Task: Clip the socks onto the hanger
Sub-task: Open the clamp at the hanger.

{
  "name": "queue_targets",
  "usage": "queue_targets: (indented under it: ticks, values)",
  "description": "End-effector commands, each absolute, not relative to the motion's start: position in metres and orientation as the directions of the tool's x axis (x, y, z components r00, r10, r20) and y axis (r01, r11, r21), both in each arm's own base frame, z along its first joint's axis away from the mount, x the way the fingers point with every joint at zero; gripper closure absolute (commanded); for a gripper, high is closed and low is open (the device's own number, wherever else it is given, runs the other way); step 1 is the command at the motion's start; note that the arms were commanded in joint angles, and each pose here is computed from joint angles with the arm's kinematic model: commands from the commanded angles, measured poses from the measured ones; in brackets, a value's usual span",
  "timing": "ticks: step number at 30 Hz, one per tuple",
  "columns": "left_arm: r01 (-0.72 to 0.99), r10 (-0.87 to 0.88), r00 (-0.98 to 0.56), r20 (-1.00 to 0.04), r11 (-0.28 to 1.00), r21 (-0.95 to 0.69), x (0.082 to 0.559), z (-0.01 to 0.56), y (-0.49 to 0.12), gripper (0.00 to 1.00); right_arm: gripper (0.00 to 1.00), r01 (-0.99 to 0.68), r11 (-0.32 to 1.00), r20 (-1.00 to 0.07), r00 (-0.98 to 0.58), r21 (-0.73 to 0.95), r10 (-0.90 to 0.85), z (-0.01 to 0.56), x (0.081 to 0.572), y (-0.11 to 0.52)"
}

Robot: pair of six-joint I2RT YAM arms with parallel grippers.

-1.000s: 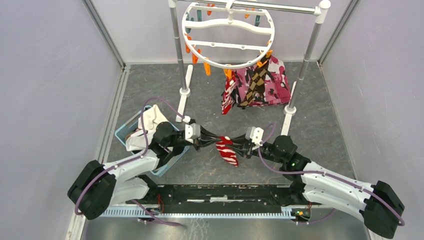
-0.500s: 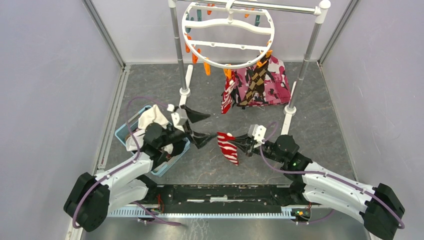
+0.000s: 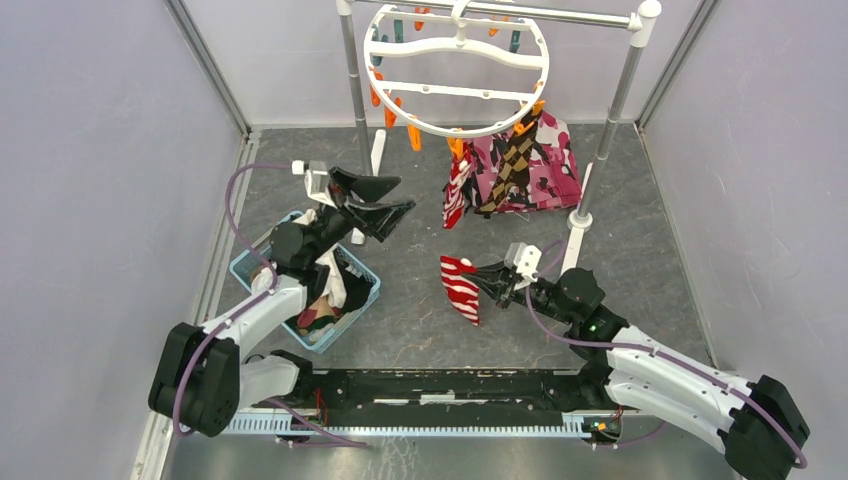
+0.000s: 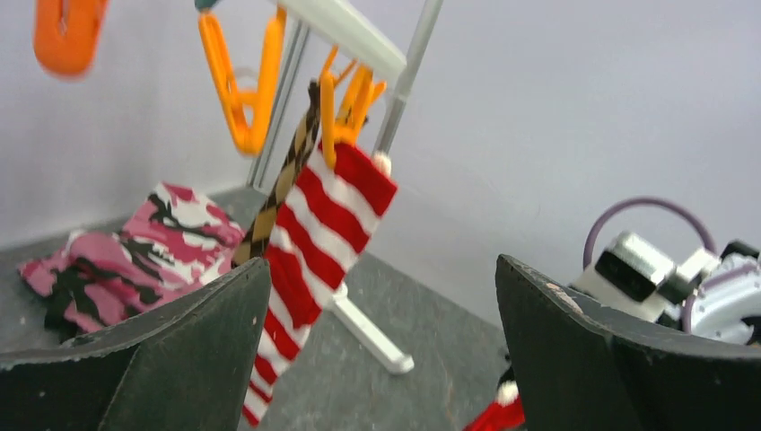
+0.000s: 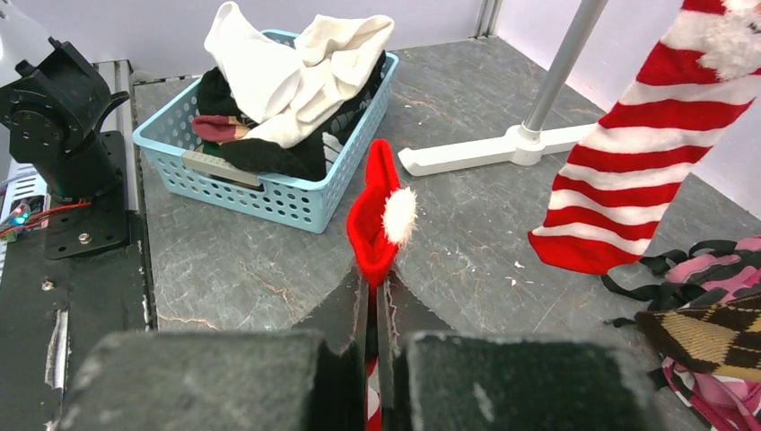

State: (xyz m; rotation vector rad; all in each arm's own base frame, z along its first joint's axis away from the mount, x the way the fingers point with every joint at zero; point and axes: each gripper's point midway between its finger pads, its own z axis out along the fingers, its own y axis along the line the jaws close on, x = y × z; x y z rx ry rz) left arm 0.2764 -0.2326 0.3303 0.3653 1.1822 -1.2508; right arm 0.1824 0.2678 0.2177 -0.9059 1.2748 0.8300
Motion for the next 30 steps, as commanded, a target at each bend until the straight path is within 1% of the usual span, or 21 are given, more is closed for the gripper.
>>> queue_targets:
  ticks: [1,6,15,18,22,30]
  values:
    - [0.873,-0.62,-0.091,-0.78,0.327,-0.362,0.288,0.379,-0.229,0.0,1.0,-0.898,0.427,-0.985,0.156,-0.108,0.078,0.235,0.181,0.265]
    - [0.846,-0.589,-0.079,-0.804,0.387,-0.366,0.314,0.386,-0.233,0.03,1.0,-0.905,0.415,-0.985,0.144,-0.093,0.094,0.236,0.18,0.264]
    - [0.784,-0.552,-0.048,-0.832,0.496,-0.374,0.353,0.386,-0.233,0.15,1.0,-0.911,0.403,-0.984,0.144,-0.089,0.108,0.24,0.18,0.265]
    - [0.772,-0.535,-0.042,-0.844,0.519,-0.367,0.362,0.383,-0.234,0.17,1.0,-0.912,0.4,-0.984,0.145,-0.09,0.108,0.239,0.179,0.265]
    - [0.776,-0.528,-0.036,-0.848,0.52,-0.357,0.369,0.382,-0.237,0.17,1.0,-0.913,0.399,-0.984,0.144,-0.09,0.108,0.239,0.179,0.265]
    - [0.804,-0.545,-0.008,-0.838,0.495,-0.33,0.373,0.392,-0.242,0.23,1.0,-0.912,0.4,-0.984,0.142,-0.088,0.108,0.239,0.18,0.265]
